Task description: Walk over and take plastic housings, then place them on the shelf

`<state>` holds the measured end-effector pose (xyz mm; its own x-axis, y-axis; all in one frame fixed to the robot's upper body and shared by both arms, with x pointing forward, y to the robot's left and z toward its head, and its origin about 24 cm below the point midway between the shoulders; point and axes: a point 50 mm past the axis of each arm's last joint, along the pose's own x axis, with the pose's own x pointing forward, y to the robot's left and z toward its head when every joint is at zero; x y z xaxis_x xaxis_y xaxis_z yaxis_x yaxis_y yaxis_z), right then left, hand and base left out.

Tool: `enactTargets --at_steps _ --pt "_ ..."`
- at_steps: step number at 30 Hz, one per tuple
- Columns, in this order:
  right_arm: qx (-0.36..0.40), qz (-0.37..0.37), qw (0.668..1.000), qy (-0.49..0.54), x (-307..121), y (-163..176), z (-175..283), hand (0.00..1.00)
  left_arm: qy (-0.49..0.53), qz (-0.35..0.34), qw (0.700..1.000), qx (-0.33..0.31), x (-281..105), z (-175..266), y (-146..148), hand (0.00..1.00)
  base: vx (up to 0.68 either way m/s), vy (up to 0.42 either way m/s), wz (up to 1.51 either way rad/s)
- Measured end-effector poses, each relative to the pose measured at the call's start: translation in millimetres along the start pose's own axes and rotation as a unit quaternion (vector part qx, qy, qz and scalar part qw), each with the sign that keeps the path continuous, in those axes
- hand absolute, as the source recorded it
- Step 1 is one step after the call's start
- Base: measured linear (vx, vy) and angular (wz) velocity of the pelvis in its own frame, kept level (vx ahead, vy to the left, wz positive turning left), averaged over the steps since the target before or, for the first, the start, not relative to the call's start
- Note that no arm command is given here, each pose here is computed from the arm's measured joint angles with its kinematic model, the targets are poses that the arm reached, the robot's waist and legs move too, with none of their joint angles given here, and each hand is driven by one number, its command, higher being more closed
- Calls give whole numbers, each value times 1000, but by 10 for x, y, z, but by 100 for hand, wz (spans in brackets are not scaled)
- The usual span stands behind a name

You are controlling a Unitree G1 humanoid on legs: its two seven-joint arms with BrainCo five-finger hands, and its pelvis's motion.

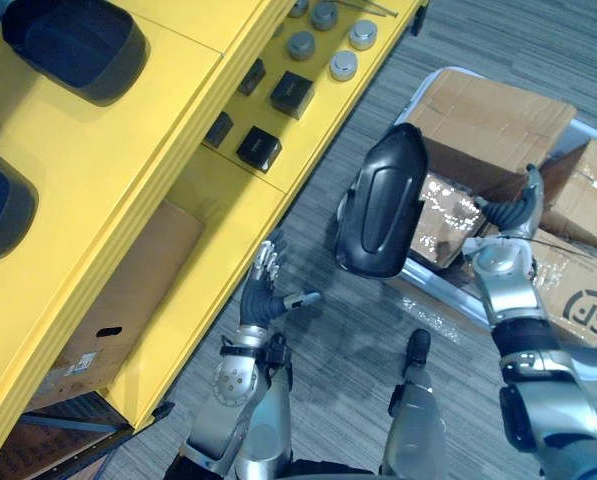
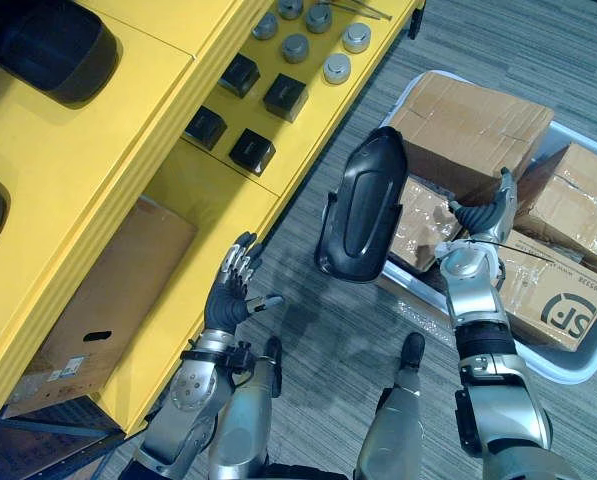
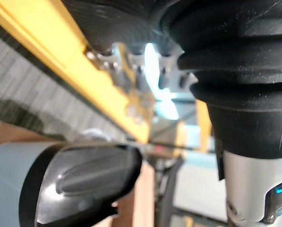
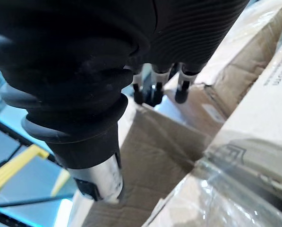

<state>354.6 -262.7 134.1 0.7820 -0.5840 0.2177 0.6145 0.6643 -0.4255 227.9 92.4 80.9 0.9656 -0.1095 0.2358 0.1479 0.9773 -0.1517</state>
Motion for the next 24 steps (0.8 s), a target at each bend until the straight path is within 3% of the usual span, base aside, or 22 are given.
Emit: enactTargets --at_steps 15,24 --pt "19 -24 1000 5 -59 71 30 0 9 7 1000 2 -4 -43 7 0 7 20 0" --pt "67 -64 995 -40 -113 7 312 0 10 8 1000 -9 -10 -49 -49 0 0 0 -2"
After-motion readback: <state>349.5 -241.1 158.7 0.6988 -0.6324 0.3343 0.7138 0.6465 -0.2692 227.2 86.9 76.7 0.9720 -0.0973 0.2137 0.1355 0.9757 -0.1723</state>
